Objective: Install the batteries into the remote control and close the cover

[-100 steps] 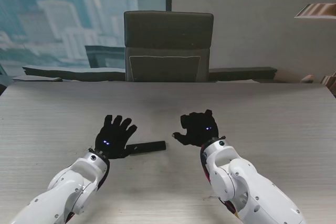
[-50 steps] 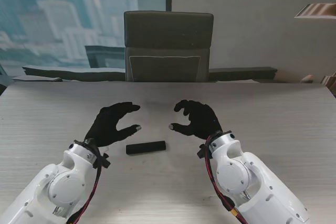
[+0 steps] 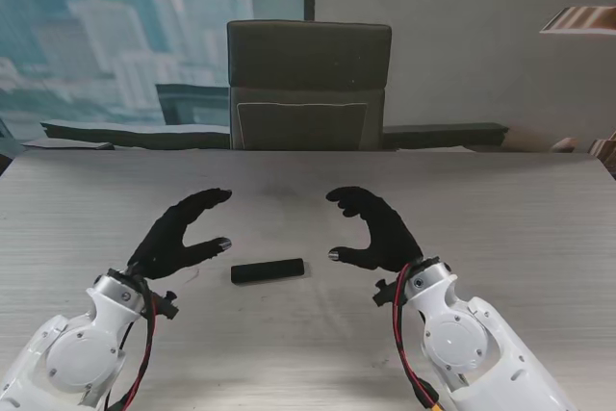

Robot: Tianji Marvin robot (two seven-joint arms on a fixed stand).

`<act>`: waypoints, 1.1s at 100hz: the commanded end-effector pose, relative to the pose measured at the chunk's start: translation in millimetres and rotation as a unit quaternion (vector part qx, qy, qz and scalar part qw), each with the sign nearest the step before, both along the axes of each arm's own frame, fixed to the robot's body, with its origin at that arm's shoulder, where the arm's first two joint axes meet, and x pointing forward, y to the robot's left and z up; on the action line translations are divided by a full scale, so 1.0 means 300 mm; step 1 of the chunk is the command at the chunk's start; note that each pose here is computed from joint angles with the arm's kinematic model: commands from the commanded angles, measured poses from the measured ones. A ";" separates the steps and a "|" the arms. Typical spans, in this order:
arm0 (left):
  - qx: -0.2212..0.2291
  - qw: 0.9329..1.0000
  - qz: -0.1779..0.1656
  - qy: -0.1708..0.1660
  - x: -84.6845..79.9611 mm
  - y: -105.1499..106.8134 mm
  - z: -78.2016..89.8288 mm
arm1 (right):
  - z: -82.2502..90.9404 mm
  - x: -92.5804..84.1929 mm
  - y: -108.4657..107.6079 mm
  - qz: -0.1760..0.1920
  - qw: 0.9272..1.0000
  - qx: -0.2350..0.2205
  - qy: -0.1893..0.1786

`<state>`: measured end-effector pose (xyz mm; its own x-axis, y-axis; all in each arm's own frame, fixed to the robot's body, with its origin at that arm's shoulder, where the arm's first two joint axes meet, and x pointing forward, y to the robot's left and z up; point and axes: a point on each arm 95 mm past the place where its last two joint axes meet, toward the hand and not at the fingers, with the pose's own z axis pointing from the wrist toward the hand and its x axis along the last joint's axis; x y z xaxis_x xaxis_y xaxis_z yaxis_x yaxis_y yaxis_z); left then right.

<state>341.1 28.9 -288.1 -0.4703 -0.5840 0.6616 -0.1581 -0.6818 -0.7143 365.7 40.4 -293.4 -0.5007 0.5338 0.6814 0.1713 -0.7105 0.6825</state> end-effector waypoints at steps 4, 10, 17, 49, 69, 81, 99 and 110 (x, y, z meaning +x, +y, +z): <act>-0.013 1.000 -0.018 0.002 -0.016 0.000 -0.008 | -0.012 -0.017 0.010 0.010 1.000 0.002 0.008; -0.022 0.999 -0.029 -0.001 -0.021 -0.002 -0.007 | -0.011 -0.016 0.012 0.009 1.000 0.005 0.004; -0.022 0.999 -0.033 -0.004 -0.028 -0.004 -0.007 | -0.012 -0.015 0.016 0.007 1.000 0.011 0.005; -0.021 0.999 -0.030 -0.022 -0.049 0.000 -0.005 | -0.004 -0.038 0.024 -0.001 1.000 0.020 -0.007; -0.025 0.999 -0.026 -0.033 -0.057 0.000 0.001 | -0.001 -0.041 0.005 -0.017 1.000 0.017 -0.015; -0.023 0.999 -0.019 -0.033 -0.059 0.001 0.002 | 0.000 -0.040 0.002 -0.018 1.000 0.018 -0.016; -0.017 1.000 -0.005 -0.025 -0.052 0.001 -0.001 | 0.000 -0.046 0.004 -0.008 1.000 0.020 -0.017; -0.016 1.000 -0.003 -0.020 -0.050 0.000 -0.003 | -0.001 -0.048 0.006 -0.004 1.000 0.022 -0.017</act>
<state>327.5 32.2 -287.8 -0.5052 -0.5627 0.6543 -0.1144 -0.7078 -0.6970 354.9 38.8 -292.8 -0.5142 0.5199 0.6821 0.1229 -0.7424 0.6586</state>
